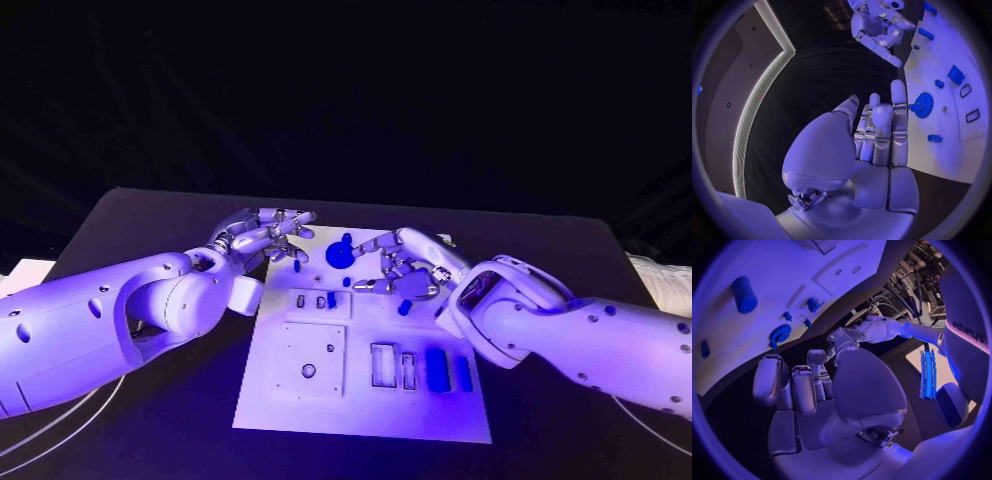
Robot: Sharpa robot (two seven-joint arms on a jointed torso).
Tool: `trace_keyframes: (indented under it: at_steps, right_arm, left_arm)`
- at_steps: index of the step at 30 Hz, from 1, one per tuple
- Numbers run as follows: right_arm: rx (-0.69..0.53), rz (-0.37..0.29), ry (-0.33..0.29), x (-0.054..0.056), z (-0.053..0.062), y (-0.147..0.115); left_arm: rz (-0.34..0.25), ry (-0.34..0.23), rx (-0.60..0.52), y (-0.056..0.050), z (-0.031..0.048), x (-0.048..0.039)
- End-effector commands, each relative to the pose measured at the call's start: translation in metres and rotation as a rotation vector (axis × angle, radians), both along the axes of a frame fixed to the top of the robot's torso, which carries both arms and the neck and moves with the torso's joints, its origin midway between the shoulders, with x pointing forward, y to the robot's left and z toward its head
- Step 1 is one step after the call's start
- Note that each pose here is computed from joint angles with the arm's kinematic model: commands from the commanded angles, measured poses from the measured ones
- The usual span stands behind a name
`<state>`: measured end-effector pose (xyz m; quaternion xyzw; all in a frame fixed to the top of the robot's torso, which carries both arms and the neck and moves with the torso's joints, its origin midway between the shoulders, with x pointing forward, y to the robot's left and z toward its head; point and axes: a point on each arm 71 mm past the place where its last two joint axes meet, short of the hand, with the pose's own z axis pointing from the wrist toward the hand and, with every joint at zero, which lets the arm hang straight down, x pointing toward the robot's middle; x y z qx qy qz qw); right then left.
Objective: Assemble the parts on the task board
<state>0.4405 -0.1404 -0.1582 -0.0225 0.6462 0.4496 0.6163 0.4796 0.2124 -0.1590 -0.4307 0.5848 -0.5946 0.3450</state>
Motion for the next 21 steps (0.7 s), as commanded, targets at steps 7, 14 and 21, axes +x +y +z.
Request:
trace_keyframes:
  at_steps: [7, 14, 21]
  right_arm:
    - [0.258, -0.068, 0.133, 0.004, 0.029, -0.048]
    - [0.275, -0.139, 0.185, 0.014, 0.031, -0.07]
    - [0.245, -0.179, 0.218, 0.023, 0.026, -0.079]
  left_arm:
    - [-0.127, 0.196, 0.315, 0.0, -0.0224, -0.0012]
    - [-0.27, 0.218, 0.645, -0.002, -0.0275, 0.0023]
    - [-0.351, 0.146, 0.951, -0.013, -0.0285, 0.0095]
